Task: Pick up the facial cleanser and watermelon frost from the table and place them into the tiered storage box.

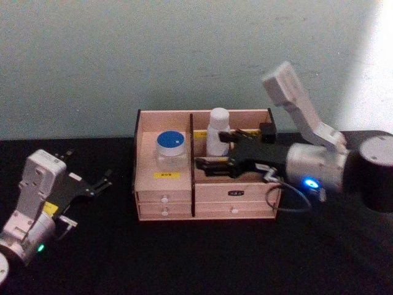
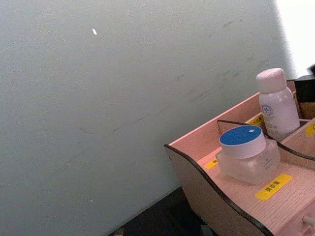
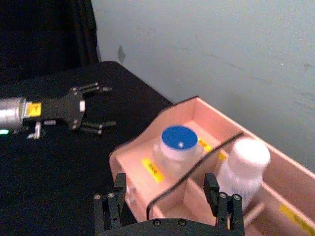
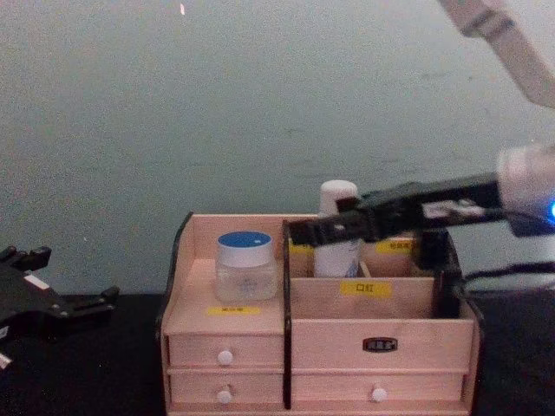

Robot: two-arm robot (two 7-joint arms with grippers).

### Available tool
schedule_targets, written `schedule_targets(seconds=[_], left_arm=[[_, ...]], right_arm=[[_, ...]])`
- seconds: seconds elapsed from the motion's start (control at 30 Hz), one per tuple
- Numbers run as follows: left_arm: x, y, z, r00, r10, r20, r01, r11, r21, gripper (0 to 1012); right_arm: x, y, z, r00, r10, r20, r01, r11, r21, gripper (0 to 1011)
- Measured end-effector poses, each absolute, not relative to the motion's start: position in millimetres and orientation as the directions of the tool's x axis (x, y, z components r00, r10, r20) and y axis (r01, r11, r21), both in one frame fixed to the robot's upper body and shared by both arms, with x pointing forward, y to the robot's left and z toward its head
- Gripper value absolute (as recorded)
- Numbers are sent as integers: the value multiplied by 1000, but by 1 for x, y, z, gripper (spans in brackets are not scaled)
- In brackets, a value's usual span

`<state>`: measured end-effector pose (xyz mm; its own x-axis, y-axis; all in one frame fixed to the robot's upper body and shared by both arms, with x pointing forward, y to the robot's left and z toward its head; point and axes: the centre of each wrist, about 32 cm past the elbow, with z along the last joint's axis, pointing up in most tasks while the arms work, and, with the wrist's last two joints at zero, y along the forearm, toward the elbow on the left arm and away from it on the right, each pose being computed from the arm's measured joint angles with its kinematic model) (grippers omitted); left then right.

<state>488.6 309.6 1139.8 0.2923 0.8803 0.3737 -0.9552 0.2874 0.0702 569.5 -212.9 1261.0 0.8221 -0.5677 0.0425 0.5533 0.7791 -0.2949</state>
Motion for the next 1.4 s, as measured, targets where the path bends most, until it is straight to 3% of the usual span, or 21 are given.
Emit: schedule_targets(seconds=[0.37,0.6,0.83,0.9,1.17,1.4], left_arm=[[489,310,1140,292,880,374,-955,287,70,1001],[489,310,1140,292,880,374,-955,287,70,1001],[489,310,1140,292,880,374,-955,287,70,1001],[489,310,1140,292,880,374,-955,287,70,1001],[489,310,1140,292,880,374,-955,287,70,1001],[489,310,1140,292,880,374,-955,287,70,1001]], right_arm=[[528,-256,1239,784,-615,82,612,746,-262,1002],[514,-274,1227,677,-727,119,733,650,-201,1002],[513,-280,1218,536,-833,139,843,521,-131,1003],[514,-281,1211,455,-878,147,890,446,-95,1003],[519,-280,1194,320,-934,157,947,313,-68,1002],[522,-273,1176,263,-950,169,963,249,-99,1002]])
